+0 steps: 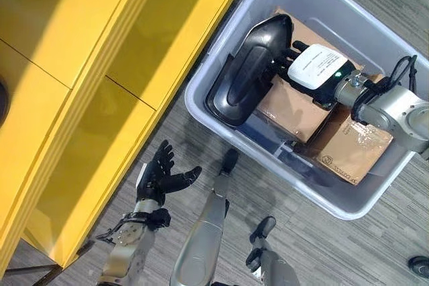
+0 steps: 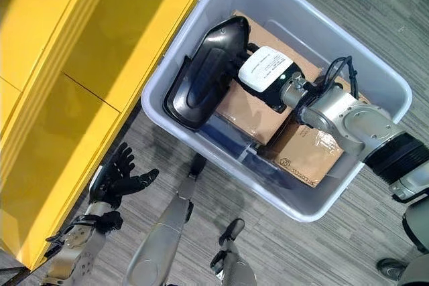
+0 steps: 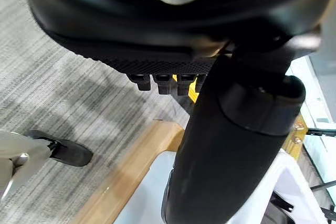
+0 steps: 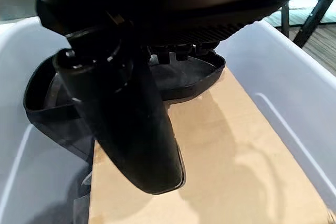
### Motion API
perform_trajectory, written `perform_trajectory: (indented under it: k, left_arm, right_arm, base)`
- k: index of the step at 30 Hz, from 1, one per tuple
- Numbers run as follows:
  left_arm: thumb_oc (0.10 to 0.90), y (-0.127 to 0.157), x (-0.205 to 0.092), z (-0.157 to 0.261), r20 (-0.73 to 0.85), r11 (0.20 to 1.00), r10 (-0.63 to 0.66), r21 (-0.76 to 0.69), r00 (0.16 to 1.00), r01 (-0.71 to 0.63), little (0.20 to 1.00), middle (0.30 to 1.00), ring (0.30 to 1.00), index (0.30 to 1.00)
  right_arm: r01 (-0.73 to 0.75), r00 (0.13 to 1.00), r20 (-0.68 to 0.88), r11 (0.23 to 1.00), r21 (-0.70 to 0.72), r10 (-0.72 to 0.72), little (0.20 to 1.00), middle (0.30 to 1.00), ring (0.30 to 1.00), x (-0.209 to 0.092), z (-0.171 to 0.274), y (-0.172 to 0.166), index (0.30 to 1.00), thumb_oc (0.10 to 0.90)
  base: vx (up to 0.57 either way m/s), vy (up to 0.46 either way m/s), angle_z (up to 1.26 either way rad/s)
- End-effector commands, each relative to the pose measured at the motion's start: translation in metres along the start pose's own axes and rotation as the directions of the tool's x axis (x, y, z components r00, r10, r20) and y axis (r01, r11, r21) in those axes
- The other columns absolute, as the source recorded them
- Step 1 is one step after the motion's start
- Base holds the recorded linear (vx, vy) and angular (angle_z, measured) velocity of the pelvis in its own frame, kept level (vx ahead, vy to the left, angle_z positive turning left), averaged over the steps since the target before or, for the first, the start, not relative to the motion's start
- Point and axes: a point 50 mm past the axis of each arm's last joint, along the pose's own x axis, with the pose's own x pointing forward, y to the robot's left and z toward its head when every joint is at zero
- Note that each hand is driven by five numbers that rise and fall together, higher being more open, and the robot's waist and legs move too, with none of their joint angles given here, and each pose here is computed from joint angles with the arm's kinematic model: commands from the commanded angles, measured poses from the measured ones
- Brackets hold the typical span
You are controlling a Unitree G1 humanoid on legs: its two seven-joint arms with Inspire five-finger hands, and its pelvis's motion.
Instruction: Move parts from the plastic box to the shelf.
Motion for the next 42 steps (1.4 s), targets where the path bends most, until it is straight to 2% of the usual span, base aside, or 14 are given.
perform_trajectory:
  k: [1,17,42]
  left_arm:
    - [0.9,0.01,-0.005,0.028,0.145,1.0,0.002,0.022,0.989,-0.005,1.0,1.0,1.0,1.0]
    - [0.9,0.005,-0.001,0.038,0.192,1.0,-0.004,0.006,0.981,0.003,1.0,1.0,1.0,1.0]
    - [0.9,0.002,0.0,0.044,0.23,1.0,0.0,-0.017,0.973,0.004,1.0,1.0,1.0,1.0]
  right_arm:
    - [0.196,0.979,-0.03,0.975,-0.103,-0.2,1.0,1.0,1.0,0.002,-0.016,-0.052,1.0,0.9]
    - [0.235,0.971,-0.018,0.963,-0.131,-0.239,1.0,1.0,1.0,0.015,-0.012,-0.065,1.0,0.9]
    - [0.206,0.968,-0.122,0.972,-0.115,-0.22,1.0,1.0,1.0,0.033,-0.027,-0.057,1.0,0.9]
  base:
    - [0.01,-0.008,0.03]
    - [0.0,-0.001,0.03]
    - [0.01,-0.008,0.01]
